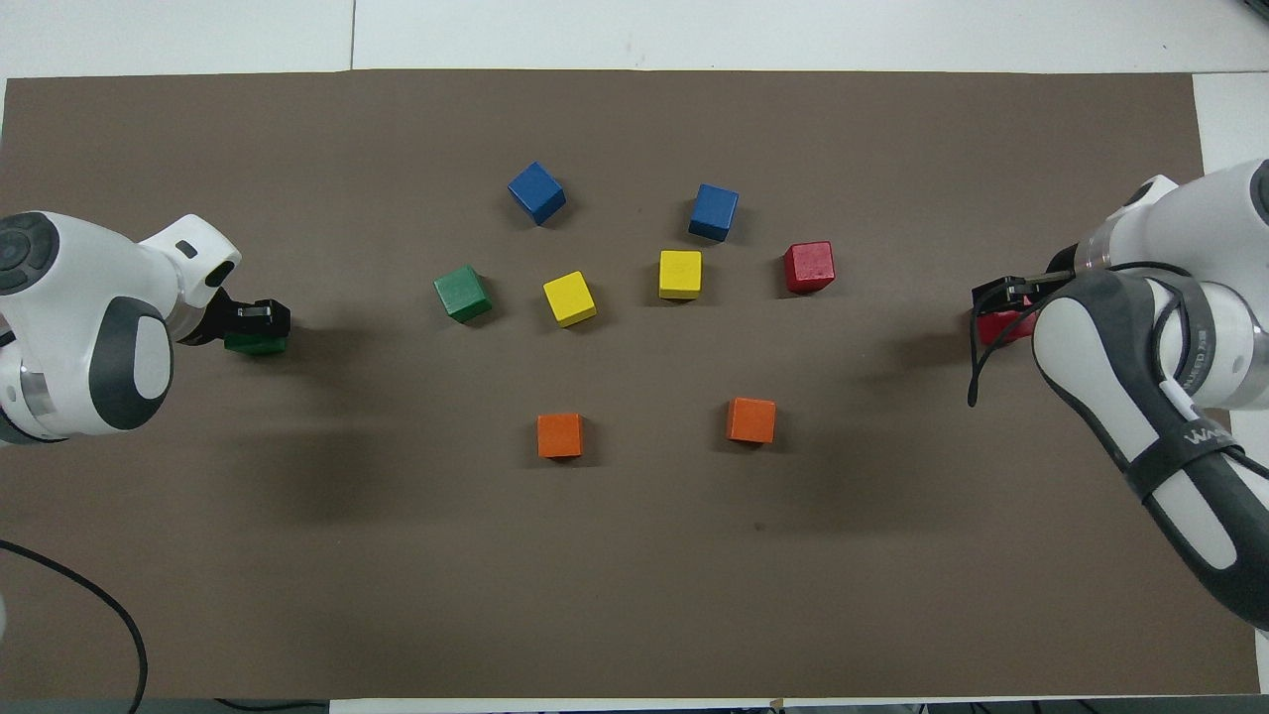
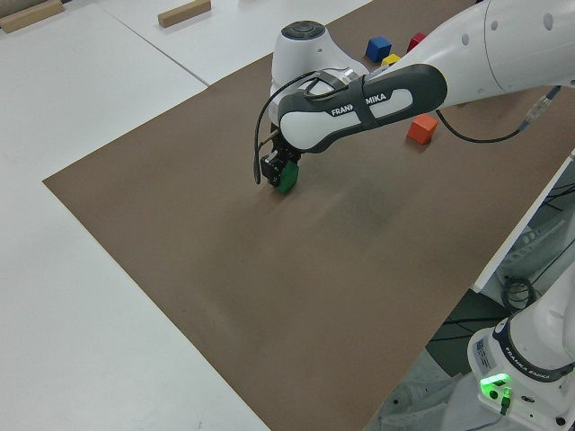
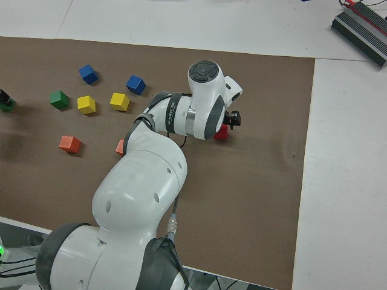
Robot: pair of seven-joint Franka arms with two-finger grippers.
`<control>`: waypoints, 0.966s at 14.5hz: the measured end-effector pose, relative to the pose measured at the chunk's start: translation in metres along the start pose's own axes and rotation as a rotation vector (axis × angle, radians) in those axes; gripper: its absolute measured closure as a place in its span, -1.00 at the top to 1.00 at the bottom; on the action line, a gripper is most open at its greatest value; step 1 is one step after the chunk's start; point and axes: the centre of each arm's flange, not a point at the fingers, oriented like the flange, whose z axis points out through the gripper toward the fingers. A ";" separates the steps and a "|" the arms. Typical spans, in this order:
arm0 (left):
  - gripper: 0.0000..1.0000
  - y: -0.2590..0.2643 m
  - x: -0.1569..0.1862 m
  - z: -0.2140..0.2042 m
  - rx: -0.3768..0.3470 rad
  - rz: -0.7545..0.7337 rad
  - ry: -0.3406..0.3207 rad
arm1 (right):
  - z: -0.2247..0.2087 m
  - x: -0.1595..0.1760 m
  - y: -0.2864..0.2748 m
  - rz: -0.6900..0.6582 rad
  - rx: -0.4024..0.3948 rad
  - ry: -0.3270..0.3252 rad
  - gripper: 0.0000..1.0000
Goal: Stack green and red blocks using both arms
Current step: 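Open the left gripper toward the other green cube while the right gripper reaches red, then grasp the second green cube with the left gripper while the right gripper grasps red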
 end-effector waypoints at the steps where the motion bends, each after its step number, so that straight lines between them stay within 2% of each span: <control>1: 0.73 0.000 0.004 -0.007 0.000 0.000 0.014 | -0.024 0.005 -0.024 0.009 0.002 -0.006 1.00; 2: 0.94 0.000 0.011 -0.018 0.001 0.000 0.027 | -0.044 0.009 -0.052 0.011 0.002 0.002 1.00; 3: 1.00 0.003 0.018 -0.033 0.000 -0.005 0.023 | -0.057 0.012 -0.080 0.014 0.002 0.014 1.00; 5: 1.00 0.028 0.033 -0.070 -0.004 -0.073 0.013 | -0.062 0.011 -0.132 0.024 -0.001 0.026 1.00; 7: 1.00 0.087 0.038 -0.088 -0.011 -0.173 0.029 | -0.050 0.015 -0.166 0.021 -0.009 0.027 1.00; 11: 1.00 0.185 0.025 -0.069 -0.018 -0.301 0.015 | -0.009 0.036 -0.176 0.021 -0.003 0.061 1.00; 14: 1.00 0.231 0.017 -0.042 -0.022 -0.354 0.011 | 0.008 0.043 -0.183 0.022 0.000 0.073 1.00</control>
